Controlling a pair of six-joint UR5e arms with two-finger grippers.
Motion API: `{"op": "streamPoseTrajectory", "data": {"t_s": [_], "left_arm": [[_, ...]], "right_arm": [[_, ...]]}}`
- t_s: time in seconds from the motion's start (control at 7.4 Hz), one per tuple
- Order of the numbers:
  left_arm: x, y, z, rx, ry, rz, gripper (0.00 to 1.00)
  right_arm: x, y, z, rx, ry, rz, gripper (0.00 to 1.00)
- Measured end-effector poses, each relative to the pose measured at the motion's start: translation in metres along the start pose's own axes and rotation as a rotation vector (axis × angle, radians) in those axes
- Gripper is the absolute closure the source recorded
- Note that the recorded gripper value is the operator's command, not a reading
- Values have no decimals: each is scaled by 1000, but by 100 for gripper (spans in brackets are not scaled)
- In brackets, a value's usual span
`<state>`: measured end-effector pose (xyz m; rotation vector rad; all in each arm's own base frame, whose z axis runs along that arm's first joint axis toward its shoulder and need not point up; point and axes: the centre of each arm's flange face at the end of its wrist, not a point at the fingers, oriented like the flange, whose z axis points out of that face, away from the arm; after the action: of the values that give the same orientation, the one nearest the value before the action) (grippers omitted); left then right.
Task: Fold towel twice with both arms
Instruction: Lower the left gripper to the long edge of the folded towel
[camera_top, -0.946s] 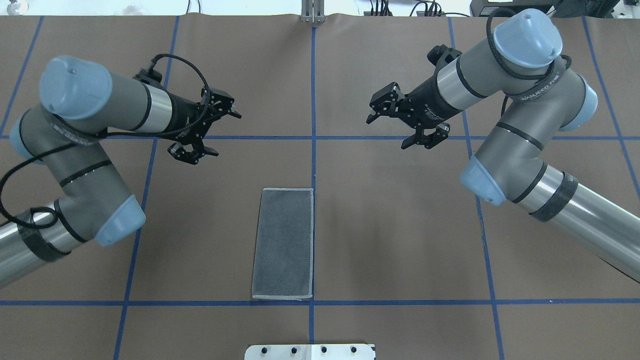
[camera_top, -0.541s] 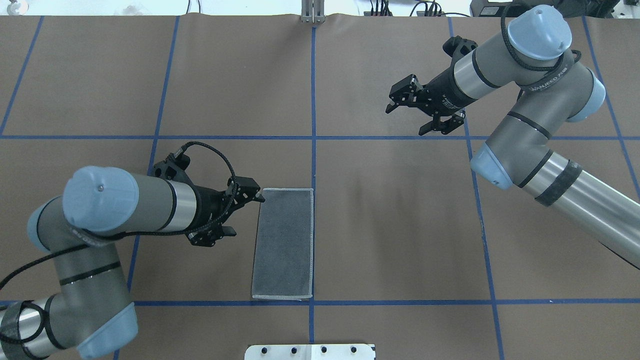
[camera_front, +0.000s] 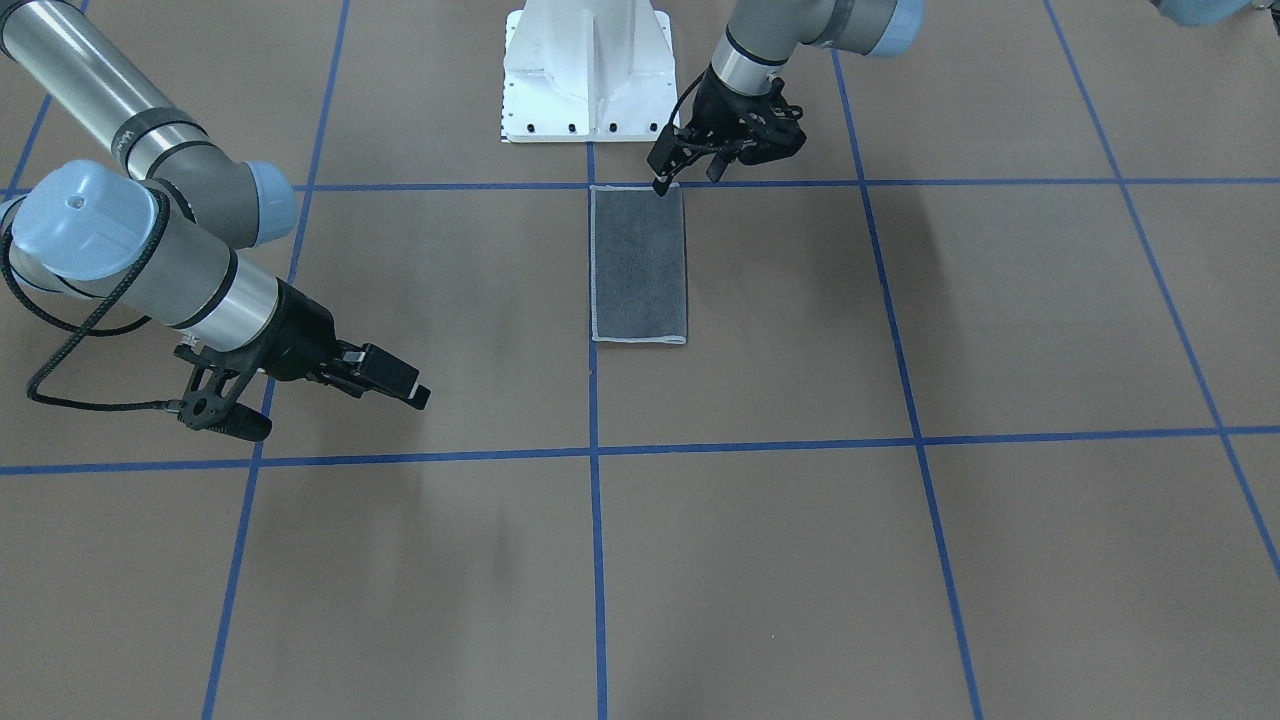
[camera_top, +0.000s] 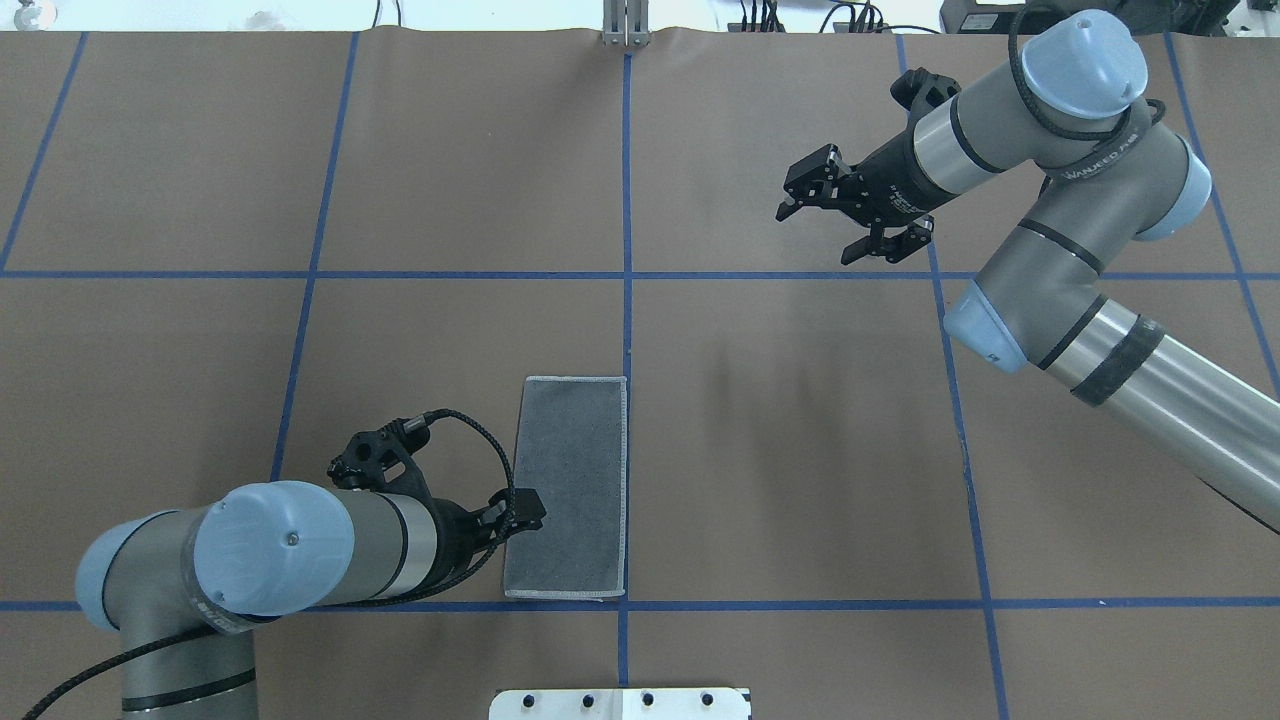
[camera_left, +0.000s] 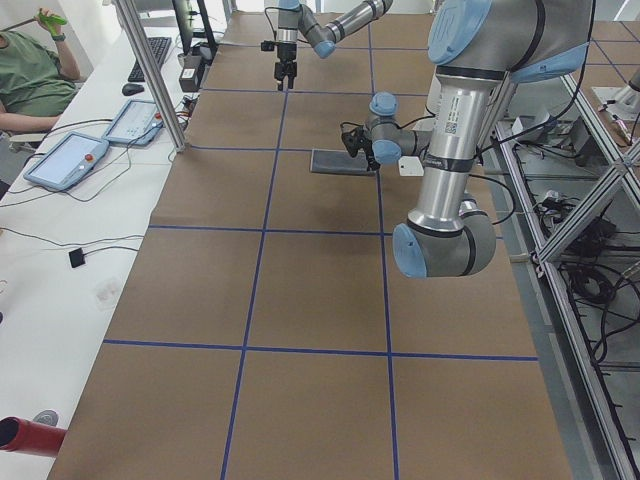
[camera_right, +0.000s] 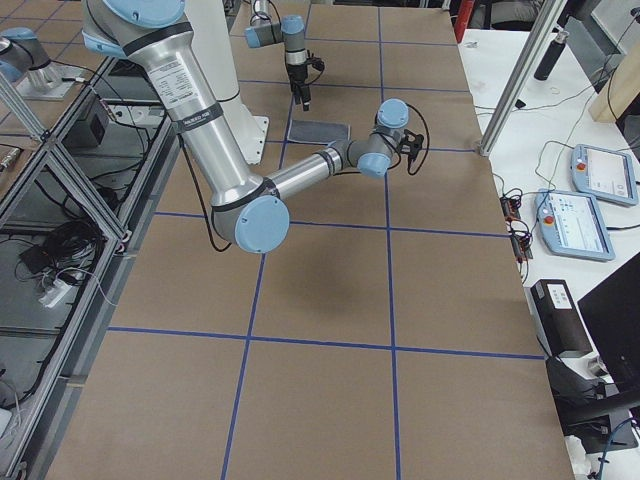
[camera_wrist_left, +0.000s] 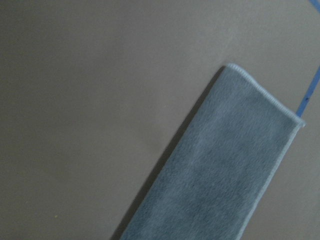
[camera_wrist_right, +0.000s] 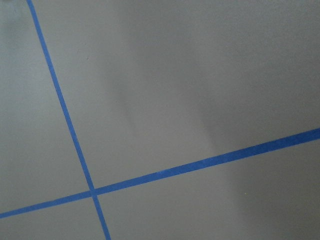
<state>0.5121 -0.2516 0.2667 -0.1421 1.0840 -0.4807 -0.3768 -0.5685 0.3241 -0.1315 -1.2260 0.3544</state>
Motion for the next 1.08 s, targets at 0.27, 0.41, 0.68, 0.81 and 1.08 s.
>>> {"op": "streamPoseTrajectory", "data": {"t_s": [0.27,0.41,0.68,0.81,1.08], "left_arm": [[2,11,10,-8,-13,6,0],[7,13,16,-9,-12,6,0],[8,13,22,-23,33,8,0],[-3,9,24,-37,71,10,0],[-27,-1,24,-54,120,13,0]], "right_arm": [[-1,0,0,0,-1,-1,1],[-1,0,0,0,-2,-2,1],[-2,0,-1,0,-3,-3,1],[-2,0,-1,0,-3,-3,1],[-1,0,0,0,-2,-2,1]]}}
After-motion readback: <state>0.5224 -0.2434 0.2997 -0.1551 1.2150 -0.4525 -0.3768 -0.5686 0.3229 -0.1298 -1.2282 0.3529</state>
